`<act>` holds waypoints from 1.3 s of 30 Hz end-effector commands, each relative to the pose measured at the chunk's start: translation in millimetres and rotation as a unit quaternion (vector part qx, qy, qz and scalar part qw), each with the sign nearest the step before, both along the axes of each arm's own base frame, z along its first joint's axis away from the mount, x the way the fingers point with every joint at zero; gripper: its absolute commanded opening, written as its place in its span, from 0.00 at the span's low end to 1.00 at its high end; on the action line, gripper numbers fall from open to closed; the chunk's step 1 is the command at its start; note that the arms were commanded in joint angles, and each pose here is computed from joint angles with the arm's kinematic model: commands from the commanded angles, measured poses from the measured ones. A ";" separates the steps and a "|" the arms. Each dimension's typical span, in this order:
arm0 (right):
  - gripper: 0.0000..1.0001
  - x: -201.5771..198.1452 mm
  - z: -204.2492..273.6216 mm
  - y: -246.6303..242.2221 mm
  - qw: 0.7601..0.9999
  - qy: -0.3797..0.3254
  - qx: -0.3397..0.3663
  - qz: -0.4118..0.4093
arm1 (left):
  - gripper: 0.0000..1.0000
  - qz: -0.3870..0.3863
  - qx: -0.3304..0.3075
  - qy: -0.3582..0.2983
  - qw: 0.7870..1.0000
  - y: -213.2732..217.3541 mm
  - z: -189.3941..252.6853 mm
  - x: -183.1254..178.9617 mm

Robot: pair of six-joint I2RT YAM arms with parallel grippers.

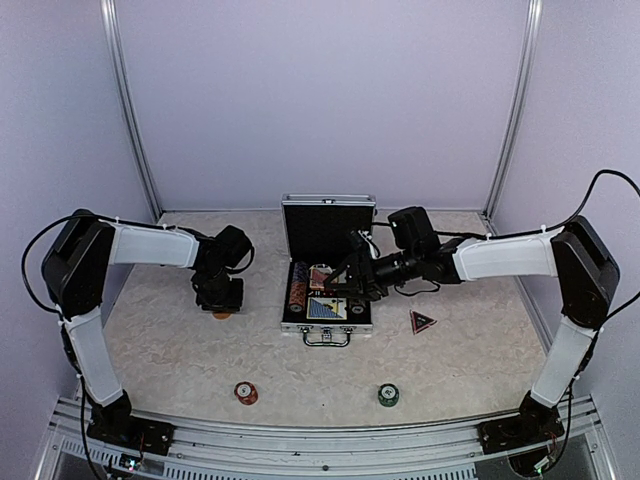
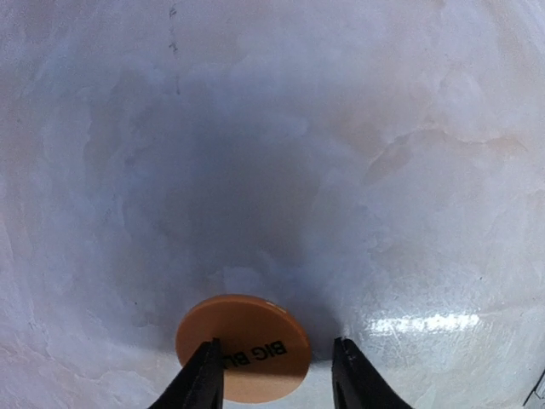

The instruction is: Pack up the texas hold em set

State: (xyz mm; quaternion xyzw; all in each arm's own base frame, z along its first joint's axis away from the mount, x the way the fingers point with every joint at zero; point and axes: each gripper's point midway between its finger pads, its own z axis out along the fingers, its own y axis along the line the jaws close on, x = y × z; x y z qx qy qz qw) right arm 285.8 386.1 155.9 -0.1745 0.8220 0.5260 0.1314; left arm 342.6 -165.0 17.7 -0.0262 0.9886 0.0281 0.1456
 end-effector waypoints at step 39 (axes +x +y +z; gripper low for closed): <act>0.69 -2.0 17.4 7.4 1.000 -0.021 0.011 0.003 | 0.77 0.012 -0.016 0.080 0.997 24.2 -9.3 -24.7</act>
